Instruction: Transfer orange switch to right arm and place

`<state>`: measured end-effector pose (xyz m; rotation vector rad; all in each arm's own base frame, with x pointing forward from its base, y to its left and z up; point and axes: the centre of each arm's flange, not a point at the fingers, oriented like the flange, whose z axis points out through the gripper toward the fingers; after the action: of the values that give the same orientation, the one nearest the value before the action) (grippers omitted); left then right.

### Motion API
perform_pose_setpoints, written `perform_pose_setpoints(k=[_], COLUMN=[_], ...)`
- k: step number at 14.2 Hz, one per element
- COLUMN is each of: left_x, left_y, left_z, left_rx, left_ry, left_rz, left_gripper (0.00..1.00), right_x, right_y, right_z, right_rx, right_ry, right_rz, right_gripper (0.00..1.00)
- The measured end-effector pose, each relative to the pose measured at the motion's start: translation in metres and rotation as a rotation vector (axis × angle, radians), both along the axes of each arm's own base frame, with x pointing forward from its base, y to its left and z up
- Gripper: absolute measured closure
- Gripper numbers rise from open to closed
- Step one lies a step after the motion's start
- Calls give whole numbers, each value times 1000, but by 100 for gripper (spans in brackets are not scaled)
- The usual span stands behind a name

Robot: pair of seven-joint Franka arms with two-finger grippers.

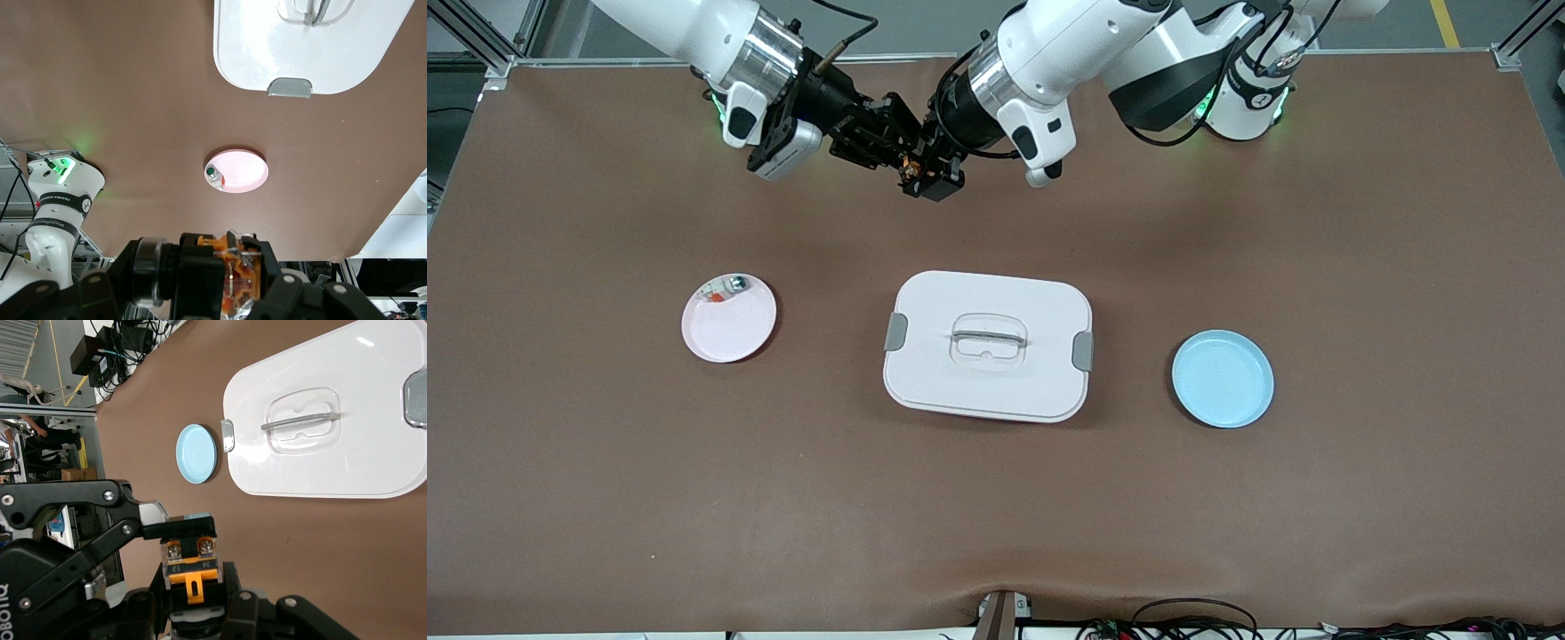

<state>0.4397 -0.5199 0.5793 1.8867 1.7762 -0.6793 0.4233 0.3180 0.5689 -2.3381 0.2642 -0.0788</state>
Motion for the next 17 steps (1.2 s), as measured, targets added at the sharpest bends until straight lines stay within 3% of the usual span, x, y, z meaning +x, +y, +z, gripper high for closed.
perform_pose_setpoints(k=[2,4,6,9,11,14,17], left_x=[0,1,2,0,0,6,13], left_y=[2,7,16,35,50,79,110], left_z=[10,20,30,46,63,87,101], left_rx=[-10,-12,0,44,54,71,113], left_ry=[-13,-25,-29,-24,-43,-72,-84], left_rz=[5,10,12,6,22,64,75], left_gripper=[2,0,0,0,0,0,0], right_x=[4,9,15,25,38,61,76], right_y=[2,3,4,-5,-30,-93,-151], right_z=[-9,-16,-23,-43,-57,-73,-88], right_rx=[-6,-34,-136,-329,-427,-514,-559], right_ry=[21,13,-79,-272,-366,-419,-440], right_rz=[-5,11,104,431,675,955,1130], right_gripper=[65,65,65,65,65,65,65])
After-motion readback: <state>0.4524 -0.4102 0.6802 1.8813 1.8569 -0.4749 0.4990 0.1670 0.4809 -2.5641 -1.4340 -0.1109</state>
